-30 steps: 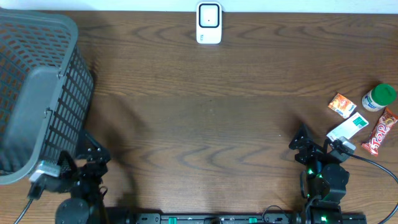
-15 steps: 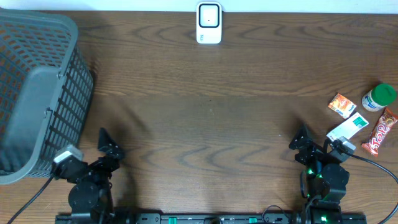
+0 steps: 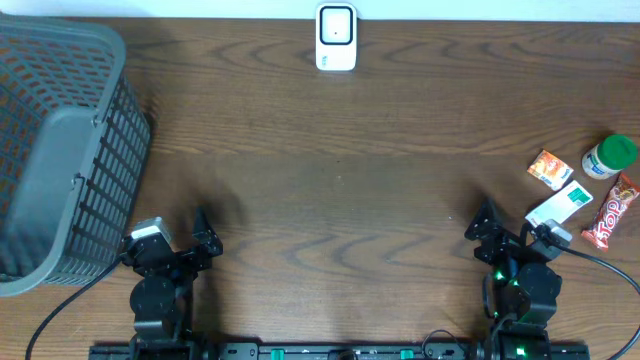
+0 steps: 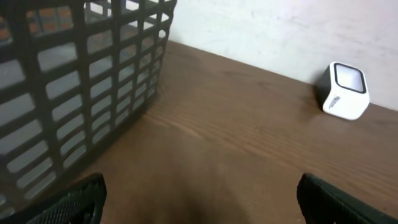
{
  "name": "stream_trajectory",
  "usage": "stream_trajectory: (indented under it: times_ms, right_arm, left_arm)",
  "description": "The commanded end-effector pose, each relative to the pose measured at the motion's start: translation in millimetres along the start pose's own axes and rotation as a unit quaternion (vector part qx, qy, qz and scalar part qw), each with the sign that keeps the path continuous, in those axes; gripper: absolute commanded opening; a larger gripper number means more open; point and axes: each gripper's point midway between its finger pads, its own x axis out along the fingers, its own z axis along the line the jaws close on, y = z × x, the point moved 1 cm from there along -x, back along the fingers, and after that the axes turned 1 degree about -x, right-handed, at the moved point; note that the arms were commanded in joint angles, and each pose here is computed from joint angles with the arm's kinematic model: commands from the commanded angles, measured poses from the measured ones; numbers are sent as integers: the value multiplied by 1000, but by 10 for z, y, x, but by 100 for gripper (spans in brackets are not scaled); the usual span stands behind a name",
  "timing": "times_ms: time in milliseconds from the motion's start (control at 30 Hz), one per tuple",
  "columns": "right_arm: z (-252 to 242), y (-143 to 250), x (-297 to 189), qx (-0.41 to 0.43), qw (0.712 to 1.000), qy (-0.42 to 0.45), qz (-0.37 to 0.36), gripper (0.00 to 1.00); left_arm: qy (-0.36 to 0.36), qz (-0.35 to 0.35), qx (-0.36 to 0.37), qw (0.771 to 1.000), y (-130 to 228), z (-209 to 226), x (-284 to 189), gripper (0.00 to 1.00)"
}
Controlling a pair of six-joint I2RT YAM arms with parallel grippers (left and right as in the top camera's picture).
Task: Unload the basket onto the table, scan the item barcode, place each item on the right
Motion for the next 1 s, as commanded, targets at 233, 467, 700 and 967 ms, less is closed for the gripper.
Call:
stream_trajectory:
  times_ms: [233,467,700,967]
  right_arm:
    - [-28,-11,0,6,1000,7,-4,99]
    - [-28,-11,0,6,1000,7,-4,99]
    - [-28,-11,0,6,1000,7,-4,99]
    - [-29,-10,0,6,1000,7,-4,99]
  left_arm:
    - [-9,7,18,1000,101,34,27,98]
    - [16,-43,-20,999,21,-67,94,98]
    - [15,-37,5,999,47,-65,95,98]
    - [51,-25,11,998,88,-181,89,98]
